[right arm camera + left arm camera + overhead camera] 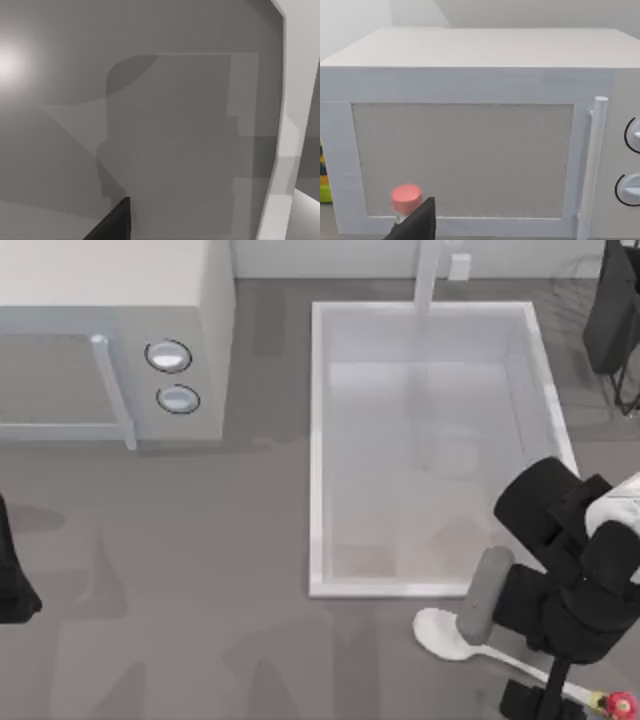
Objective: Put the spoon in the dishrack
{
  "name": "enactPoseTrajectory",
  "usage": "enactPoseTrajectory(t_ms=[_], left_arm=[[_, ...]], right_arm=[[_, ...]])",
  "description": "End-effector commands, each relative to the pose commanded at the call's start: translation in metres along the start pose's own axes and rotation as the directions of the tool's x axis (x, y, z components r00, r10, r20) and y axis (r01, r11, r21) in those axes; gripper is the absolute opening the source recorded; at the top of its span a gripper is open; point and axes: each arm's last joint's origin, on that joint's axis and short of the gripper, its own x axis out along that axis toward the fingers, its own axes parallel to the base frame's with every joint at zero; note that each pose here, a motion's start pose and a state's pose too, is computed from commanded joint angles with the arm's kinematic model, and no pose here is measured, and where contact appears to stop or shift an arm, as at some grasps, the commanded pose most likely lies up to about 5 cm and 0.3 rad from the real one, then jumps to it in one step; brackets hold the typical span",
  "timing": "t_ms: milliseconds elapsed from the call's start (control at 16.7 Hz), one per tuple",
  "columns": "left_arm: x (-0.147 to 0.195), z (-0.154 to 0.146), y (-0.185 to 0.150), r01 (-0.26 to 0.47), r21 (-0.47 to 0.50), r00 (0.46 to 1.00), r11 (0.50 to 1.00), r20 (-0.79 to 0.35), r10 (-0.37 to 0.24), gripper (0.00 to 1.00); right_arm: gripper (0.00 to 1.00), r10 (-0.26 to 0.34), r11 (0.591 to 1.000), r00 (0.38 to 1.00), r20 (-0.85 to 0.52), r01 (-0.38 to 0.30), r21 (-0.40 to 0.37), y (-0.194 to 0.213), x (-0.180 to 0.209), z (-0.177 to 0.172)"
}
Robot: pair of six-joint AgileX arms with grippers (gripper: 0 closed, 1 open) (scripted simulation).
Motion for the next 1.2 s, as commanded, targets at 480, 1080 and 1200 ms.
enactPoseTrajectory(t_ms=[480, 1080, 1200], left_arm=[[0.0, 0.0, 0.0, 0.0, 0.0, 1.0, 1.0, 0.0, 0.0, 1.0], [0.0, 0.0, 0.0, 0.0, 0.0, 1.0, 1.0, 0.0, 0.0, 1.0], [0.0, 0.0, 0.0, 0.0, 0.0, 1.0, 1.0, 0.0, 0.0, 1.0]], right_arm=[[0.0, -0.001, 1.0, 0.999, 0.041, 0.001, 0.005, -0.005, -0.039, 0.009], [0.0, 0.022, 1.0, 1.0, 0.001, -0.022, -0.001, -0.006, -0.188, 0.011], [0.0, 0.01, 1.0, 1.0, 0.021, -0.01, 0.003, -0.003, -0.211, 0.004]])
